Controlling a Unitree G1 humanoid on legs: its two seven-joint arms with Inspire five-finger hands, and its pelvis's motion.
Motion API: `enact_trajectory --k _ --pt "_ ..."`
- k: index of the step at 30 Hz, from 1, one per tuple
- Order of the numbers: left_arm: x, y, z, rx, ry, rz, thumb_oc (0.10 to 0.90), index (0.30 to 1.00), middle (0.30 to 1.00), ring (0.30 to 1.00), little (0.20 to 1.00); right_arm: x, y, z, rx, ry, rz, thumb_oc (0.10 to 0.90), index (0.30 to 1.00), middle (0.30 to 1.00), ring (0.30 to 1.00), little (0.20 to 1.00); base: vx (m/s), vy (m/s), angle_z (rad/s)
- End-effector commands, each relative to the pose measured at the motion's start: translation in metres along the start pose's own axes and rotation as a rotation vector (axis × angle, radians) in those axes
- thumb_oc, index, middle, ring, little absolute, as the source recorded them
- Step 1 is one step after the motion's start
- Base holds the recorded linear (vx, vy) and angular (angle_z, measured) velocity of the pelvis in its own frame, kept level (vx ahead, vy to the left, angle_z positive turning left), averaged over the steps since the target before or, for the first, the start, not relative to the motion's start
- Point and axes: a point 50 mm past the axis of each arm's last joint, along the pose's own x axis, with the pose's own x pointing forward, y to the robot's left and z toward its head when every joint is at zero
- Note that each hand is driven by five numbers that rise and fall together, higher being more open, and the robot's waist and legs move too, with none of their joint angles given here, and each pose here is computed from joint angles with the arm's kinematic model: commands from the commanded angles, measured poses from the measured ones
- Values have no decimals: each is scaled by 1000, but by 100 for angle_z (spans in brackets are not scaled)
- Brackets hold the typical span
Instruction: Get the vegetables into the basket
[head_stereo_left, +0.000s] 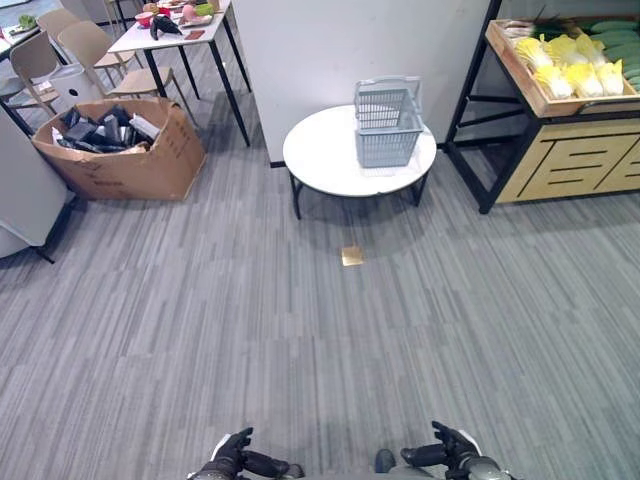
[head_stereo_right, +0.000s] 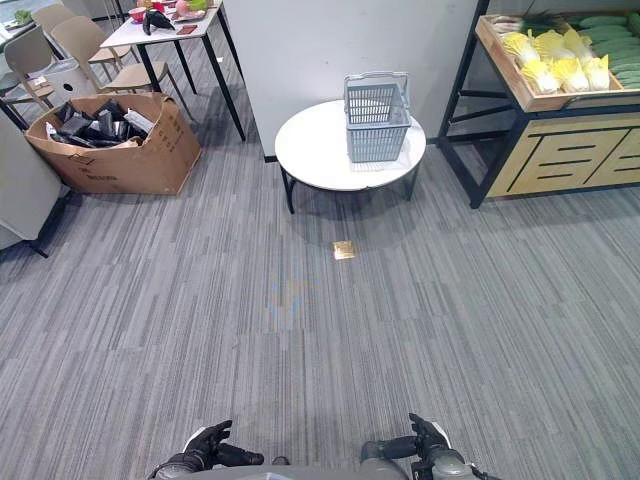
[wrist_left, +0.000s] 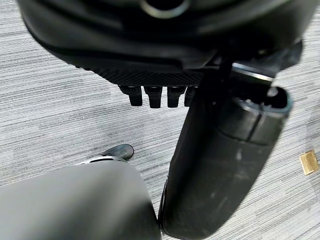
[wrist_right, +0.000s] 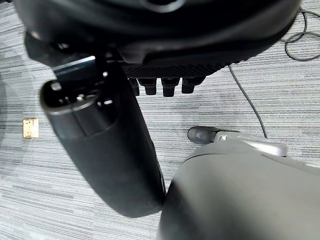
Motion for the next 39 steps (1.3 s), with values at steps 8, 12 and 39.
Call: enact_trajectory --k 8,12,39 --pt "-2 6 -15 -8 62 33 900 1000 1000 1000 1000 -1 5 -9 -64 32 18 900 1000 1000 1000 1000 0 0 0" --pt "-2 7 -15 -2 64 34 900 1000 1000 1000 1000 -1 4 -9 -65 32 22 900 1000 1000 1000 1000 7 -5 -2" --pt "1 31 3 13 15 97 900 1000 1000 1000 1000 0 -22 18 -135 -56 -31 900 1000 1000 1000 1000 19 -42 -1"
